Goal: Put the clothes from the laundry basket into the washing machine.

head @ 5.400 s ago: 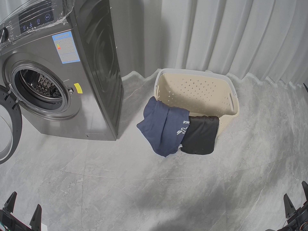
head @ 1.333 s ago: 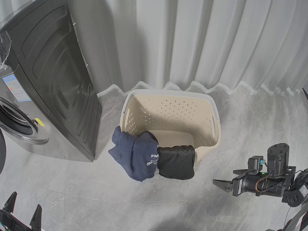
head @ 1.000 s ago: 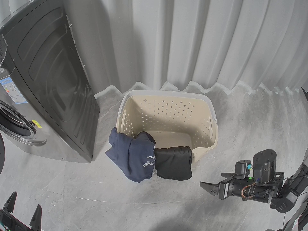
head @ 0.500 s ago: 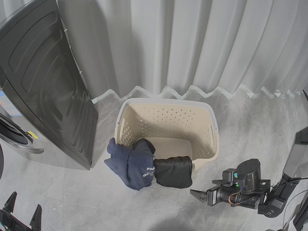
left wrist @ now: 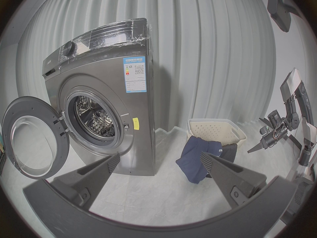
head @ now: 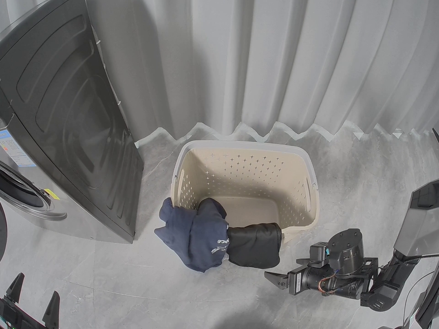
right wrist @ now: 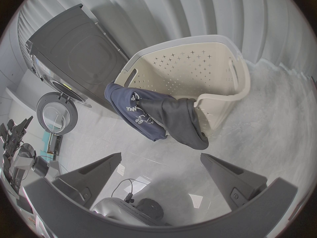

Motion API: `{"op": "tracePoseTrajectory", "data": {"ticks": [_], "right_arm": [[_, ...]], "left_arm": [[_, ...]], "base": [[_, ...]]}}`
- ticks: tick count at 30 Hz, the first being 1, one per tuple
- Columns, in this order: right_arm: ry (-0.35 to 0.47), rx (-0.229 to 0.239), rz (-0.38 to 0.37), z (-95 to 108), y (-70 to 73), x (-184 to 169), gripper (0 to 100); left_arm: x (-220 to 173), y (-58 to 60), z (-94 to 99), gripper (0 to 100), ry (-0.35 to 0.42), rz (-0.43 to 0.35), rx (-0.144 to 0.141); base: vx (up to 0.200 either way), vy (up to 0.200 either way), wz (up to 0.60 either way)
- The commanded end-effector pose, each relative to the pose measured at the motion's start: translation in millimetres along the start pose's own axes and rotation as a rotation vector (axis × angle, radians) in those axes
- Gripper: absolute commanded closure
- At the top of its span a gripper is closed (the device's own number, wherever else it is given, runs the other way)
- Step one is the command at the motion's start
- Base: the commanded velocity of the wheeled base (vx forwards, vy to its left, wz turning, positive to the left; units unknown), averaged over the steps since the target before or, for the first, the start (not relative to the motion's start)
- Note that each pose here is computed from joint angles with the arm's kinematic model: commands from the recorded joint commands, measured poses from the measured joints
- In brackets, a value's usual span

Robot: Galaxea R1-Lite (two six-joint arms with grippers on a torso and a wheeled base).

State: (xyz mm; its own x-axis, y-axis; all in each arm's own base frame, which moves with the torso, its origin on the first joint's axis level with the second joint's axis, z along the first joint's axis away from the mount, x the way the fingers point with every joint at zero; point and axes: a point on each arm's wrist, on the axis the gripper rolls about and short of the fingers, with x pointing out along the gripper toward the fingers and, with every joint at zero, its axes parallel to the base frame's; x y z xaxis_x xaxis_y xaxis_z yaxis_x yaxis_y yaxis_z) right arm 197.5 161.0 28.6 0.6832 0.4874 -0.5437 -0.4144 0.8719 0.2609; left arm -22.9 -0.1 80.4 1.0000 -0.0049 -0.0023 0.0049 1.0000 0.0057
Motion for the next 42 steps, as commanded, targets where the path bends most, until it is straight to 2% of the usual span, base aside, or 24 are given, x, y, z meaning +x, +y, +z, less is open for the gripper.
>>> {"op": "tracePoseTrajectory", "data": {"ticks": [1,5,8,23,29,37,42], "right_arm": [[0.002,0.000,-0.001,0,0.0,3,0],[0.001,0.001,-0.001,0,0.1,4,0],[-0.015,0.000,0.005,2,0.9,6,0],[-0.031,-0.011,-0.005,3,7.6,35,0],[-0.053,-0.006,-0.005,9,7.2,38,0],[-0.072,-0.001,-0.007,15,8.0,47,0],[-0.106,0.005,-0.050,20,5.9,62,0]], "left_arm": [[1,0.0,-4.6,0,0.008,0.000,-0.001],[1,0.0,-4.6,0,0.007,0.000,0.000],[1,0.0,-4.6,0,0.008,0.000,0.000],[1,0.0,-4.6,0,0.008,0.000,-0.001],[1,0.0,-4.6,0,0.008,-0.001,0.000],[1,0.0,-4.6,0,0.008,0.000,0.000],[1,0.0,-4.6,0,0.008,0.000,0.000]], "base": [[0.000,0.000,0.00],[0.000,0.000,0.00],[0.000,-0.200,0.00],[0.000,0.000,0.00],[-0.200,0.000,0.00],[0.000,0.000,0.00],[0.000,0.000,0.00]]}}
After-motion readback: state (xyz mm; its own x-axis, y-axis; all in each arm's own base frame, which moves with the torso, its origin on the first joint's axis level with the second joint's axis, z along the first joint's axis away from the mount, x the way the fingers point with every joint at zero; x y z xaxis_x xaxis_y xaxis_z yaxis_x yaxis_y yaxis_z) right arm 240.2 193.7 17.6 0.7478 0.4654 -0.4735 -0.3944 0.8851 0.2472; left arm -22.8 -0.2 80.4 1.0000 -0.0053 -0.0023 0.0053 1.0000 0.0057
